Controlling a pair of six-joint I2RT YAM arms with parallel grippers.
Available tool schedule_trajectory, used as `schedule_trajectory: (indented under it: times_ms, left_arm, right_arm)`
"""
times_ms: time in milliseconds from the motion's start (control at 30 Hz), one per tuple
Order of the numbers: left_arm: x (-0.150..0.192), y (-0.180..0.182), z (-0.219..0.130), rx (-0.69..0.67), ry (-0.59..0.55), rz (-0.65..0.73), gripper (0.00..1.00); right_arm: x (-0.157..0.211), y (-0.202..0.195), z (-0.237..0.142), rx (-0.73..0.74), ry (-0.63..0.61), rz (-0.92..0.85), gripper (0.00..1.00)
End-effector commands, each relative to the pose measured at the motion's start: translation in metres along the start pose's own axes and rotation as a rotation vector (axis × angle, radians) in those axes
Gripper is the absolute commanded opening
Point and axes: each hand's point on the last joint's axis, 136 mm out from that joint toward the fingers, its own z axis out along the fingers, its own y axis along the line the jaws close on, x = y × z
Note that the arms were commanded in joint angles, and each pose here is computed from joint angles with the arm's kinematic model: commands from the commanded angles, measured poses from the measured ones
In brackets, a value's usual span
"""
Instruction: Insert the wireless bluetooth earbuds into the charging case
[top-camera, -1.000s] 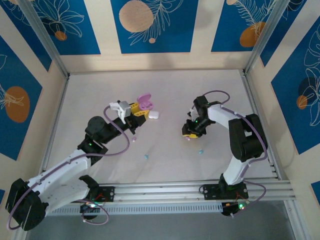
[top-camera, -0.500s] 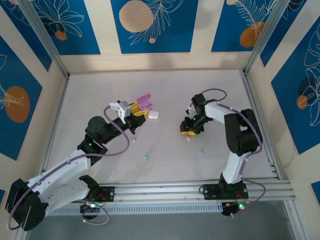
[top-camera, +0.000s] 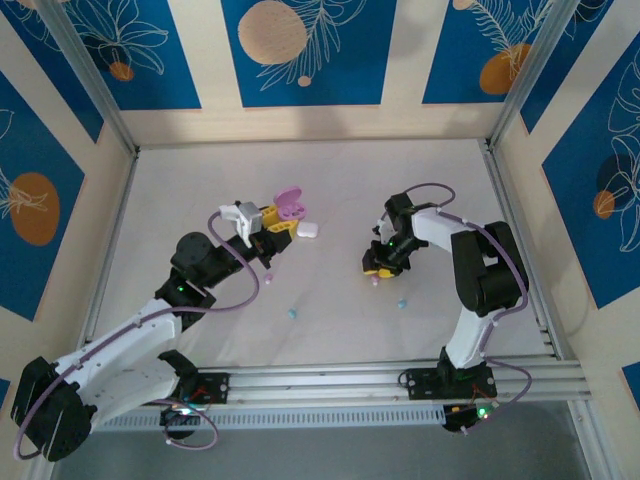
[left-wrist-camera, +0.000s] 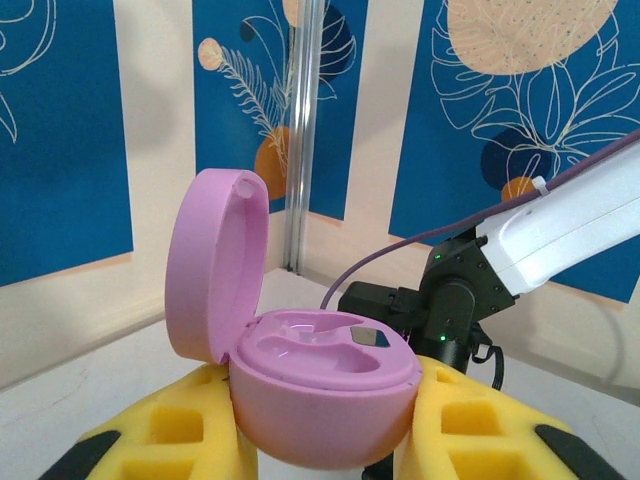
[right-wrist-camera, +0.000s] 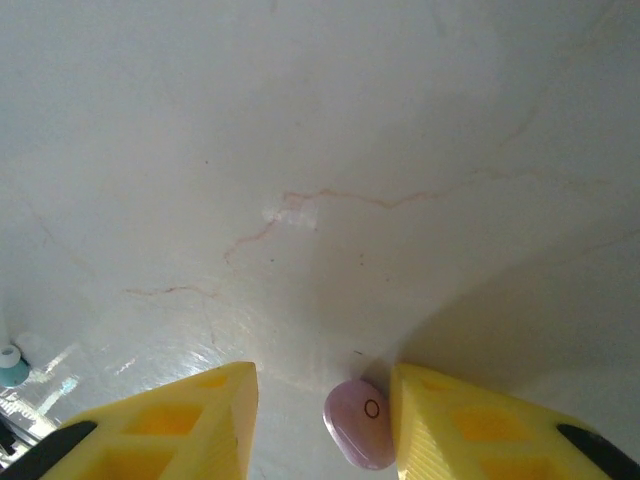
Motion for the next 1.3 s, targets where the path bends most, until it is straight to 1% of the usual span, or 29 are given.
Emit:
schedule_trajectory:
  times_ms: [0, 700, 933, 1267]
  left_arm:
    - [-0.010, -0.003, 0.000, 0.007, -0.032, -0.006, 0.26]
    - [-0.009, -0.002, 0.005, 0.013, -0.029, -0.015, 0.27]
    - [-0.010, -0.002, 0.003, 0.009, -0.030, -0.011, 0.27]
    - [-0.009, -0.002, 0.001, 0.003, -0.028, -0.010, 0.27]
  right_arm:
    - [0.011, 0.007, -0.004, -0.023, 0.029, -0.016, 0.40]
    - [0.021, 0.003, 0.004, 0.005, 0.088, -0.022, 0.35]
    - [0.021, 0.004, 0.004, 0.014, 0.090, -0.026, 0.34]
    - [0.021, 0.007, 0.004, 0.030, 0.095, -0.028, 0.30]
